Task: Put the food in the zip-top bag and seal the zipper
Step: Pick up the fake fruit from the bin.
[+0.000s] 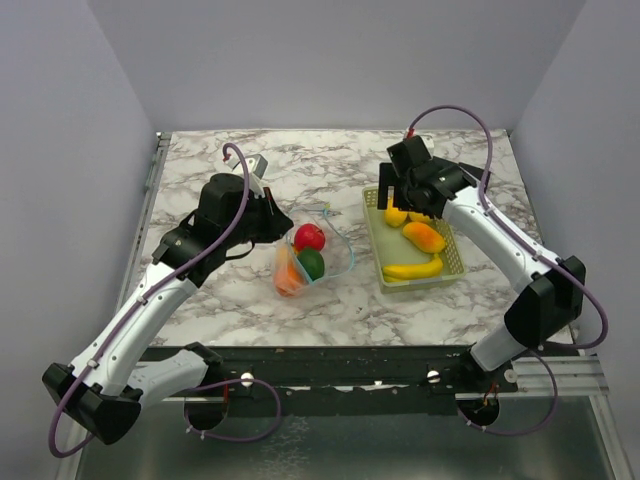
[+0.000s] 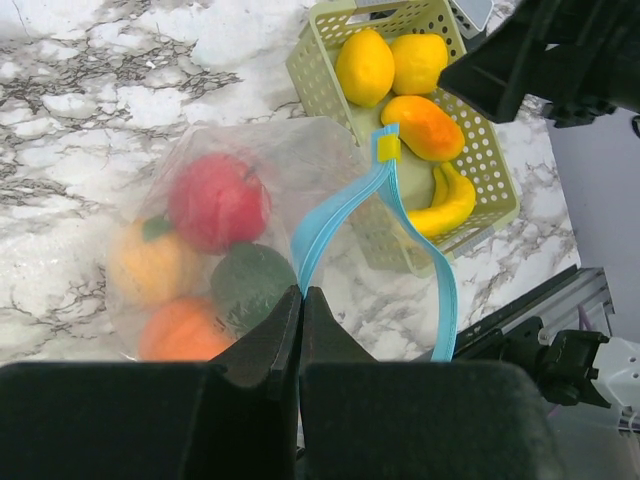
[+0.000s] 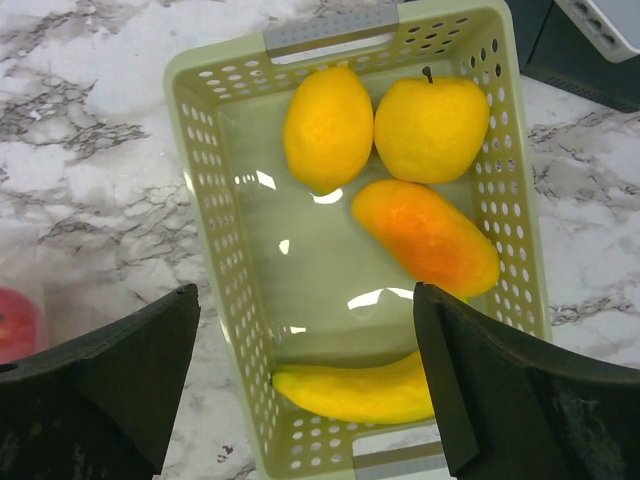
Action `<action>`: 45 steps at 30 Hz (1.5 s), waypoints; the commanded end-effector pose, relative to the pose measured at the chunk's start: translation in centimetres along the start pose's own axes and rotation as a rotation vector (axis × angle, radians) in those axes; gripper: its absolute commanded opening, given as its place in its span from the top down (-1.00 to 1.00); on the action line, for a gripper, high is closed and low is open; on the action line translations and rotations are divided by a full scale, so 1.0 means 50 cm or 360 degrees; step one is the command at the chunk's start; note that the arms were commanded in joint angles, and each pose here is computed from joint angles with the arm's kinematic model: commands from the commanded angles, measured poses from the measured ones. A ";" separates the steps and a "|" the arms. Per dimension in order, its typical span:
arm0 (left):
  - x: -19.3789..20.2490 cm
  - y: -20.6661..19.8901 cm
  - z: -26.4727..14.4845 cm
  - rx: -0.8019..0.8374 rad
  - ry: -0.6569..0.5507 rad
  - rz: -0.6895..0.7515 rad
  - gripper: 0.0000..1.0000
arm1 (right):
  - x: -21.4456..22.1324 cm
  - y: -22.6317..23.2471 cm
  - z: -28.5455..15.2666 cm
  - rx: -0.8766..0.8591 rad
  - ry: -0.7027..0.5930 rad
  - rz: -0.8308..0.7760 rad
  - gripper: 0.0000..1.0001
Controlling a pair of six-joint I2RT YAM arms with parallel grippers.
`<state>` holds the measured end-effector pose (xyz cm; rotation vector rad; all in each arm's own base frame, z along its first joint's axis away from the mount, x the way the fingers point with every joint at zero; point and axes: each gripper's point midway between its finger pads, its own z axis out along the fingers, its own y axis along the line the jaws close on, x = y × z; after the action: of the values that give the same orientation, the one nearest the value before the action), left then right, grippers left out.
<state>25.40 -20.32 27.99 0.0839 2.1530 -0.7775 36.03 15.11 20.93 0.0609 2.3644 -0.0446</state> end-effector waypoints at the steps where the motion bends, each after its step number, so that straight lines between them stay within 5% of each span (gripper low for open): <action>1: -0.014 0.002 -0.012 -0.0005 -0.0066 0.0030 1.00 | 0.018 0.006 0.061 -0.0029 0.0088 0.0061 -0.86; 35: -0.014 0.001 -0.005 -0.0011 -0.0041 0.0024 1.00 | 0.077 -0.011 0.328 0.0157 0.0337 0.0359 -0.83; 45: -0.014 0.003 -0.005 -0.0019 -0.0043 0.0021 1.00 | 0.098 -0.014 0.349 0.0161 0.0354 0.0380 -0.44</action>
<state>25.37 -20.25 28.07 0.0883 2.1491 -0.7742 44.40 13.76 6.27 0.3859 2.5565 -0.0581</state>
